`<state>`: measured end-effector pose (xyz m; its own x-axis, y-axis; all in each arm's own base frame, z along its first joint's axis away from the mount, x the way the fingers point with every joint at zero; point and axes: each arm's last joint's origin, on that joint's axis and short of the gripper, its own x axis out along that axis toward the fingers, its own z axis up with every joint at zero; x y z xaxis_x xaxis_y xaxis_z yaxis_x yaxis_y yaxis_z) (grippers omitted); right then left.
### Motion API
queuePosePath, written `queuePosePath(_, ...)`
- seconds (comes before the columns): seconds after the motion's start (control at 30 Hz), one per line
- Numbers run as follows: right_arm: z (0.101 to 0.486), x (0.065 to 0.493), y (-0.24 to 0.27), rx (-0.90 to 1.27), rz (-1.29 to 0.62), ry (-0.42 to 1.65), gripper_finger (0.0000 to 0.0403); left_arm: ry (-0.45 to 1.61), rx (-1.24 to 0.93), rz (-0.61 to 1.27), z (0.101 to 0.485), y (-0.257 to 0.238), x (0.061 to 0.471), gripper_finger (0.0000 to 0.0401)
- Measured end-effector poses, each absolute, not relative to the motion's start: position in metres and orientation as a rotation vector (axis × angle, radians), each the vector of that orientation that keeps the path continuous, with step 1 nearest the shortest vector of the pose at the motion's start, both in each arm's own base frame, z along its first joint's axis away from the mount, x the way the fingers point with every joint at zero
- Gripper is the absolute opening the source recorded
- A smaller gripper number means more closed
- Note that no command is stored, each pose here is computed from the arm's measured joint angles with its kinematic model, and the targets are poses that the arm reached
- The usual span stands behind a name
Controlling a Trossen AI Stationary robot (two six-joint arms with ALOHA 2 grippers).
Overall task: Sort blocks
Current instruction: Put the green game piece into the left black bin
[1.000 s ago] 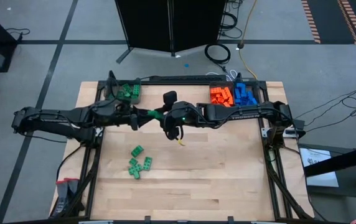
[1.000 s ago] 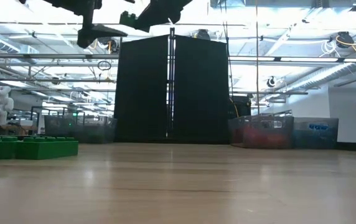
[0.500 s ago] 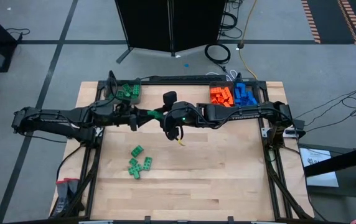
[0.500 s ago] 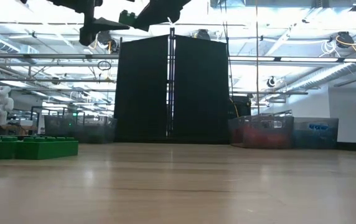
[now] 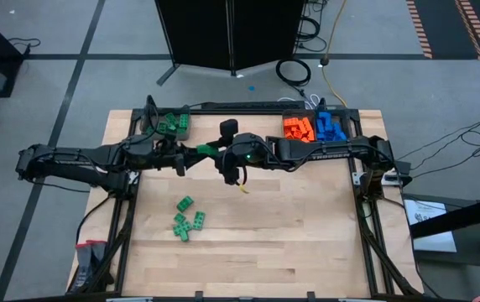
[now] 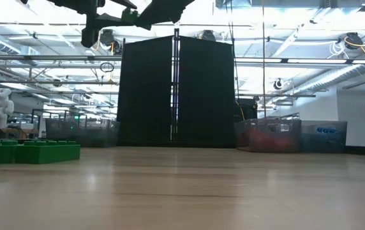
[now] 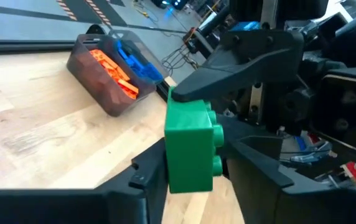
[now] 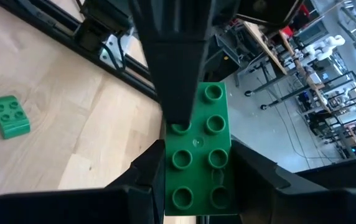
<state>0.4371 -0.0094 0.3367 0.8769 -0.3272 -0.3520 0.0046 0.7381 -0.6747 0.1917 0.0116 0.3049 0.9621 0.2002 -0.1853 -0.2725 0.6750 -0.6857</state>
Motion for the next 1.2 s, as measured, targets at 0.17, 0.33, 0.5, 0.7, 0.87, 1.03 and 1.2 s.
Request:
queuePosePath(0.17, 0.336, 0.437, -0.008, -0.719, -0.155, 0.477, 0.012, 0.093, -0.786, 0.274, 0.305, 0.012, 0.192, 0.0134)
queuePosePath(0.33, 0.336, 0.437, -0.008, -0.717, -0.142, 0.469, 0.012, 0.092, -0.787, 0.273, 0.305, 0.012, 0.192, 0.012)
queuePosePath(0.5, 0.336, 0.437, -0.008, -0.723, -0.141, 0.469, 0.012, 0.092, -0.788, 0.273, 0.305, 0.012, 0.192, 0.0104)
queuePosePath(0.7, 0.336, 0.437, -0.008, -0.727, -0.14, 0.469, 0.012, 0.093, -0.788, 0.271, 0.305, 0.012, 0.192, 0.0084)
queuePosePath(0.87, 0.336, 0.437, -0.009, -0.74, -0.141, 0.473, 0.012, 0.093, -0.784, 0.284, 0.305, 0.012, 0.191, 0.0082)
queuePosePath(1.03, 0.331, 0.436, -0.015, -0.724, -0.231, 0.545, 0.0182, 0.113, -0.736, 0.411, 0.3, 0.019, 0.189, 0.0081)
queuePosePath(1.2, 0.326, 0.429, -0.028, -0.673, -0.314, 0.64, 0.0308, 0.153, -0.689, 0.63, 0.289, 0.034, 0.183, 0.0081)
